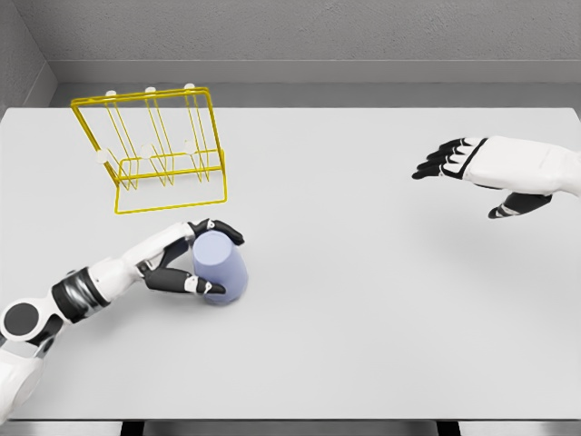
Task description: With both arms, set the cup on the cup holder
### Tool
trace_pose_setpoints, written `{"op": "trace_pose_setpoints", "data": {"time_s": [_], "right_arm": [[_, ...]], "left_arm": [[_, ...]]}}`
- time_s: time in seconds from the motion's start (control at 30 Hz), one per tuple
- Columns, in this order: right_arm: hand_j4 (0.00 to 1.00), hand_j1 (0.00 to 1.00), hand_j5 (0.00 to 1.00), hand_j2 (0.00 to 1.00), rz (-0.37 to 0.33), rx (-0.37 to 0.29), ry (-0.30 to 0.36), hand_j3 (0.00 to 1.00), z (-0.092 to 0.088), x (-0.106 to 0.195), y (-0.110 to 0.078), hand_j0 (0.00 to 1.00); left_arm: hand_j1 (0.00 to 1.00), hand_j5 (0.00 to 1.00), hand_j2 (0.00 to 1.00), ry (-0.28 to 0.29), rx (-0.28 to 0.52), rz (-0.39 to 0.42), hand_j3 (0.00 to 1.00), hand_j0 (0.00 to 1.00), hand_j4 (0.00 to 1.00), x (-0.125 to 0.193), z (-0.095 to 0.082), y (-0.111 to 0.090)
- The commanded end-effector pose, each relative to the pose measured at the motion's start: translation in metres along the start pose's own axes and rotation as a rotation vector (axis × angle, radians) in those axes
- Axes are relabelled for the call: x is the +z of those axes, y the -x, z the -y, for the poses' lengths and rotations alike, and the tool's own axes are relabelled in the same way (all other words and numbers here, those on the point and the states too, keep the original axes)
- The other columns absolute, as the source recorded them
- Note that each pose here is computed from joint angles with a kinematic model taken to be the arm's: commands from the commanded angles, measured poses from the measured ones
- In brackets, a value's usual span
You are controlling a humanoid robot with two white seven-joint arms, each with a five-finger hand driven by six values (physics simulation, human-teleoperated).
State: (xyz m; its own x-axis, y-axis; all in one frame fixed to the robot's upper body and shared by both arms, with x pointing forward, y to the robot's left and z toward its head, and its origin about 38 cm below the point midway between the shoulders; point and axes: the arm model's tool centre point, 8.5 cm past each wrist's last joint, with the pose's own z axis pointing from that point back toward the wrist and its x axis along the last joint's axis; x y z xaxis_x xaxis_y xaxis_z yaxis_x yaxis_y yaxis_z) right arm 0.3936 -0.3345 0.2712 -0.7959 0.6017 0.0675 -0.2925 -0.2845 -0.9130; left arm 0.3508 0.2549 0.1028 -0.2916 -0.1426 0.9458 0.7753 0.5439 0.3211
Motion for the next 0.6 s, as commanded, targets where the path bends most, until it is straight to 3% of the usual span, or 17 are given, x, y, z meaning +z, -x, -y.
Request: {"op": "trace_pose_setpoints", "data": {"time_s": [0.0, 0.57], "right_arm": [[1.0, 1.0, 1.0, 1.0, -0.001, -0.005, 0.003, 1.0, 0.0, 0.001, 0.0, 1.0], [1.0, 1.0, 1.0, 1.0, -0.024, -0.032, -0.009, 1.0, -0.008, 0.003, 0.009, 1.0]], "left_arm": [[0.59, 0.59, 0.59, 0.0, -0.015, 0.014, 0.59, 0.59, 0.59, -0.001, -0.002, -0.003], [0.58, 0.58, 0.58, 0.016, -0.268, 0.255, 0.58, 0.58, 0.58, -0.035, -0.046, -0.076]]}}
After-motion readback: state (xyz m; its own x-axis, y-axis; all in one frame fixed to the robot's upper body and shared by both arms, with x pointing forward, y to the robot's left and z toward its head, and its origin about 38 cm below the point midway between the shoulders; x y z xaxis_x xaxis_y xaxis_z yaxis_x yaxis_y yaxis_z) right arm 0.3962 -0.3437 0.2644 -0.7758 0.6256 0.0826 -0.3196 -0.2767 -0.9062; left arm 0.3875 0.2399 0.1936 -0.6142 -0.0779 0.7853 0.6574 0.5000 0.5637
